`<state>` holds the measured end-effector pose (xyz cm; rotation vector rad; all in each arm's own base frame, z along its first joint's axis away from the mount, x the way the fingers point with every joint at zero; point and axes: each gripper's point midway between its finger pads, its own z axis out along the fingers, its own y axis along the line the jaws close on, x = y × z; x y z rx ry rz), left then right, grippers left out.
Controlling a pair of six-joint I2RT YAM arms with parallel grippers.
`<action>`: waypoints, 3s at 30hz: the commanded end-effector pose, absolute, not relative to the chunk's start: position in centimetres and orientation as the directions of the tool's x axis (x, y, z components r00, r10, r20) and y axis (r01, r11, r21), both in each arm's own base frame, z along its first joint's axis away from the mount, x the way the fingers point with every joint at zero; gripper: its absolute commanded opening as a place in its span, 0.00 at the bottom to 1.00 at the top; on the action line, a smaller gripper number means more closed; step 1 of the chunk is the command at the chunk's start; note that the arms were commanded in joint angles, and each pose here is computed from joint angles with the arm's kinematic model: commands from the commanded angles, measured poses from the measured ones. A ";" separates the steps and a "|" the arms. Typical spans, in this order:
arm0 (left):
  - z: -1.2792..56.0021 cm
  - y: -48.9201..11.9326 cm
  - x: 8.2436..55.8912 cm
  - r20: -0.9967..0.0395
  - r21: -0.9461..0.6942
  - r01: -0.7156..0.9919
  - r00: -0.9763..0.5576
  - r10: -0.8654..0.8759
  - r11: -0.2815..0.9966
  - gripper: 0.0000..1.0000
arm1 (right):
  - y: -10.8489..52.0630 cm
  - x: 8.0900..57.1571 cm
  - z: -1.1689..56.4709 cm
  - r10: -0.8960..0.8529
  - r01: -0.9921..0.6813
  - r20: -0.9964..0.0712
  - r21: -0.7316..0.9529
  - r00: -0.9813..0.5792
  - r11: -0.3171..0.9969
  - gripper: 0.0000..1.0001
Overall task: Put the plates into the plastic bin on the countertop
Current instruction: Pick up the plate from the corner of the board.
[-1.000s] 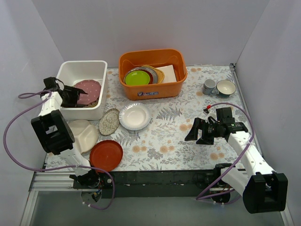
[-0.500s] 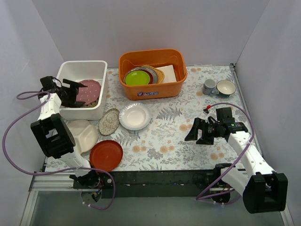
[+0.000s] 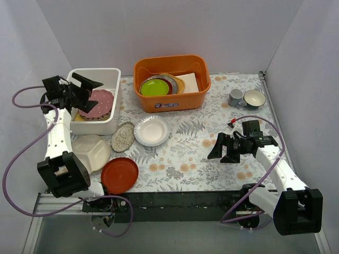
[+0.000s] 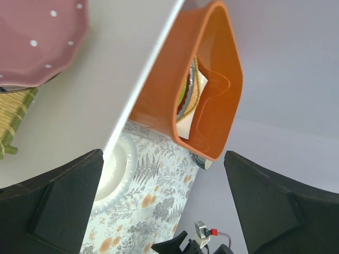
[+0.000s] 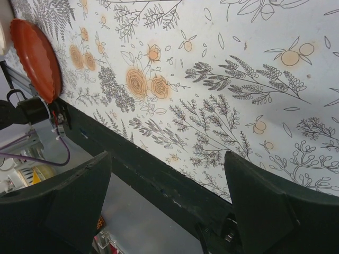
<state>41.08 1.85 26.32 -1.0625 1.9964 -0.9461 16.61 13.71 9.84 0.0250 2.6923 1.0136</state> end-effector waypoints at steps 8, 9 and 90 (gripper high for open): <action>31.8 -2.8 36.5 -0.327 -0.869 -0.180 -0.492 -0.807 0.462 0.98 | 15.3 18.4 12.1 0.071 -0.161 -0.301 0.679 -0.951 0.717 0.94; 32.0 -3.0 36.3 -0.332 -0.868 -0.172 -0.494 -0.803 0.465 0.98 | 15.4 18.4 12.0 0.069 -0.163 -0.300 0.681 -0.951 0.714 0.94; 30.9 -7.7 28.5 -0.421 -0.792 -0.118 -0.605 -0.676 0.599 0.98 | 49.0 13.3 5.6 -0.603 -0.534 -0.133 0.637 -0.786 0.556 0.60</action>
